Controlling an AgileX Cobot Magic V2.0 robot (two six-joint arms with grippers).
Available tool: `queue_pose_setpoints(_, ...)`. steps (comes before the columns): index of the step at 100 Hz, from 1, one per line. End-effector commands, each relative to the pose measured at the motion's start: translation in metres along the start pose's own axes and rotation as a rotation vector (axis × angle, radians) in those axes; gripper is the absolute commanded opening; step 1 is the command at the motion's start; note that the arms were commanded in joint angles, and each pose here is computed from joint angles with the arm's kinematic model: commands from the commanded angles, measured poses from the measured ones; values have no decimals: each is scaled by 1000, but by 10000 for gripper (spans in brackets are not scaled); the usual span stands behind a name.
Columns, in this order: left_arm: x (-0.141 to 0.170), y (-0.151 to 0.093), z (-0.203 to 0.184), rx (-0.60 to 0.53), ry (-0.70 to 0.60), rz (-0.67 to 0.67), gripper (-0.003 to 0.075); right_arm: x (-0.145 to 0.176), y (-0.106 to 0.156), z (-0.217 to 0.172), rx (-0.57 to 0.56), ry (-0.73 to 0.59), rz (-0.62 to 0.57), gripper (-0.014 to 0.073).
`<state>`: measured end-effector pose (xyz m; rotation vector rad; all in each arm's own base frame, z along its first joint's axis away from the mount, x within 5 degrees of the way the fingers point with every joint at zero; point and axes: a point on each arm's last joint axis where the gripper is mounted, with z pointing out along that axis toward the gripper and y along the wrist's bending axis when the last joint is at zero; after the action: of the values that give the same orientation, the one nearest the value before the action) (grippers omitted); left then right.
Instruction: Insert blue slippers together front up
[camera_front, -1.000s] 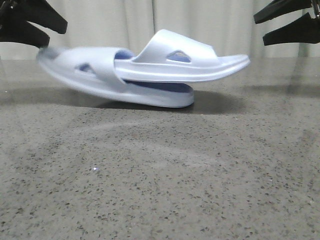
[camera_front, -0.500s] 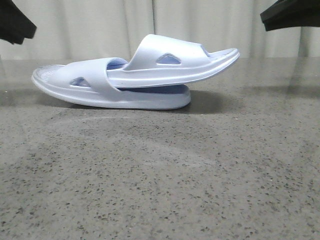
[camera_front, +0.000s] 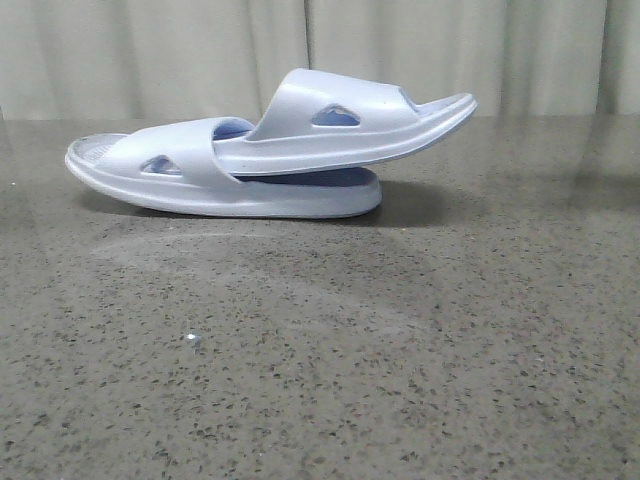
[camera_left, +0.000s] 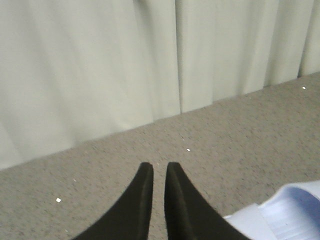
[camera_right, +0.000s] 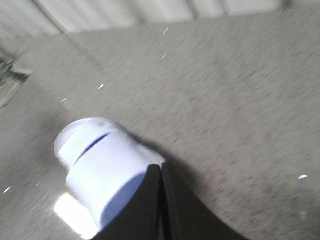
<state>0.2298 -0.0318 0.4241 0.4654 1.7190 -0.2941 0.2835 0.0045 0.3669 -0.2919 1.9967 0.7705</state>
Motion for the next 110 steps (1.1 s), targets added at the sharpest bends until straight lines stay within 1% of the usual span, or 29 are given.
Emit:
queue_pose_setpoints(1,-14,-2,-20,-89,-97,23,15,-10,18,-24,84,-145,-68,-85)
queue_pose_setpoints(7,-12,-4,-31,-139,-123,39,15,-6,23,-33,130,-182,-74,-85)
queue_pose_setpoints(21,4,-10,-57,-266,-169,73,15,8,28,-48,247,-257,-68,-86)
queue_pose_setpoints(26,10,-14,-66,-296,-185,80,15,14,28,-50,273,-283,-47,-88)
queue_pose_setpoints(35,23,-21,-81,-328,-199,104,15,24,25,-53,311,-347,39,-89)
queue_pose_setpoints(38,29,-24,-83,-331,-191,116,15,28,23,-53,316,-350,61,-89)
queue_pose_setpoints(44,35,-30,-90,-330,-196,130,15,34,25,-52,300,-330,45,-89)
queue_pose_setpoints(53,47,-37,-96,-314,-198,129,15,43,37,-48,209,-268,-55,-89)
queue_pose_setpoints(59,56,-41,-98,-300,-194,123,15,49,48,-49,178,-261,-106,-88)
queue_pose_setpoints(68,68,-47,-103,-291,-200,98,15,56,63,-56,177,-286,-175,-88)
queue_pose_setpoints(82,91,-53,-108,-282,-203,44,15,75,79,-76,223,-357,-215,-88)
queue_pose_setpoints(92,107,-57,-110,-281,-216,-18,15,97,85,-85,252,-380,-243,-88)
queue_pose_setpoints(101,121,-62,-114,-274,-234,-73,15,122,89,-90,252,-384,-247,-89)
queue_pose_setpoints(110,134,-66,-117,-266,-245,-98,15,147,90,-92,252,-386,-248,-89)
